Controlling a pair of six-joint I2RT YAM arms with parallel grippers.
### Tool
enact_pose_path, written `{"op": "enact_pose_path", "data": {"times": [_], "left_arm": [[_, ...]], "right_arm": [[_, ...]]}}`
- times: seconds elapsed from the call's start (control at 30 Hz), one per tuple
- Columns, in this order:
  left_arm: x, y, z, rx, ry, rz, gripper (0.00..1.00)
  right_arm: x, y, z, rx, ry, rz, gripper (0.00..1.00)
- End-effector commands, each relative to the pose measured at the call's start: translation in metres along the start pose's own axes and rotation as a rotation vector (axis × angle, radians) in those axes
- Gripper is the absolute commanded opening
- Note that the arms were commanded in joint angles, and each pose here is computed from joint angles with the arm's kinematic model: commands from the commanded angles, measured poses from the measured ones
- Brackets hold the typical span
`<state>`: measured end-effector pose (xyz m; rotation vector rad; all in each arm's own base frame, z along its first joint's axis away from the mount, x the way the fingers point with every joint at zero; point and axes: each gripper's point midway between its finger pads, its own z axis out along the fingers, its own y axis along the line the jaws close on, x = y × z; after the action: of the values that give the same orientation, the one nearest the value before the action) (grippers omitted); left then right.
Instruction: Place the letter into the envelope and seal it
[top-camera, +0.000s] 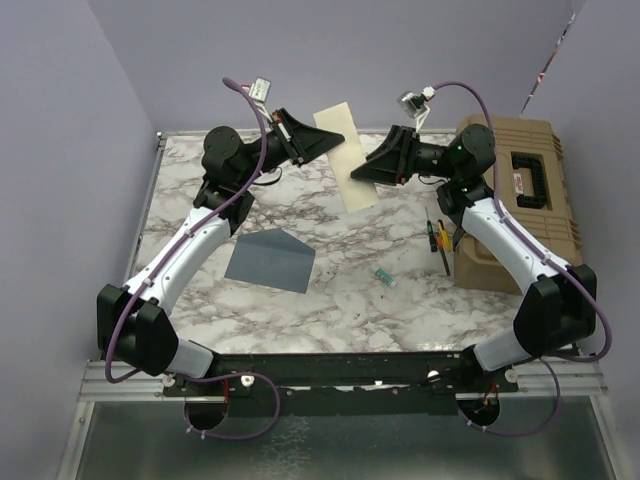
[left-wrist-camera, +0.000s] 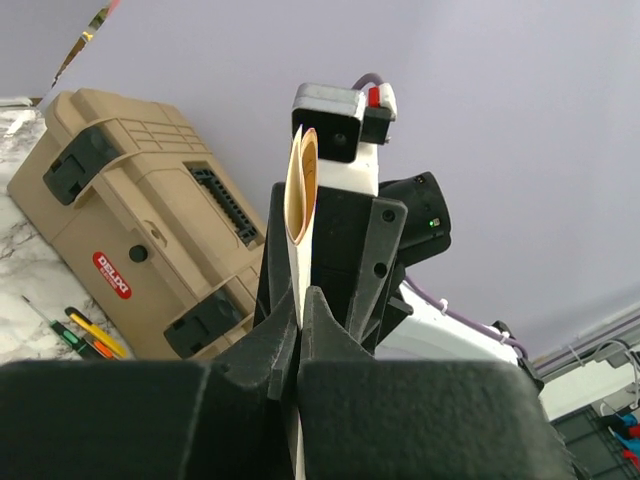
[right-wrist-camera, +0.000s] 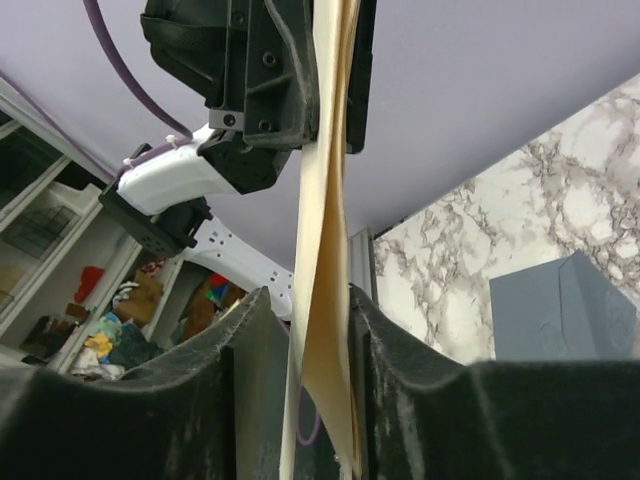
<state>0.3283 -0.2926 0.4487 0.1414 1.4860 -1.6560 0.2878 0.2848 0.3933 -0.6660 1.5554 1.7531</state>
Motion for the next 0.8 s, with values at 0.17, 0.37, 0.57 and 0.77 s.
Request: {"op": "enact_pose_path", "data": {"times": [0.17,0.37,0.57,0.77], "left_arm": [[0.004,-0.003,-0.007,0.013,0.011,0.042,0.0],[0.008,0.02,-0.011,-0.086,0.004,0.037,0.42],[0.036,0.159,-0.097,-0.869,0.002,-0.019,0.93],[0.133,0.244,-0.277,-1.526,0.01,-0.254,0.99]], "right_arm": [[-0.021,-0.001,0.011,-0.024,-0.027,0.036,0.22],[-0.012,-0.024,0.009,0.078,-0.026,0.091,0.0],[0.006,-0.106,-0.016,0.501,-0.054,0.074,0.0],[0.051,-0.166,-0.039,0.699,0.0,0.112,0.0]]}}
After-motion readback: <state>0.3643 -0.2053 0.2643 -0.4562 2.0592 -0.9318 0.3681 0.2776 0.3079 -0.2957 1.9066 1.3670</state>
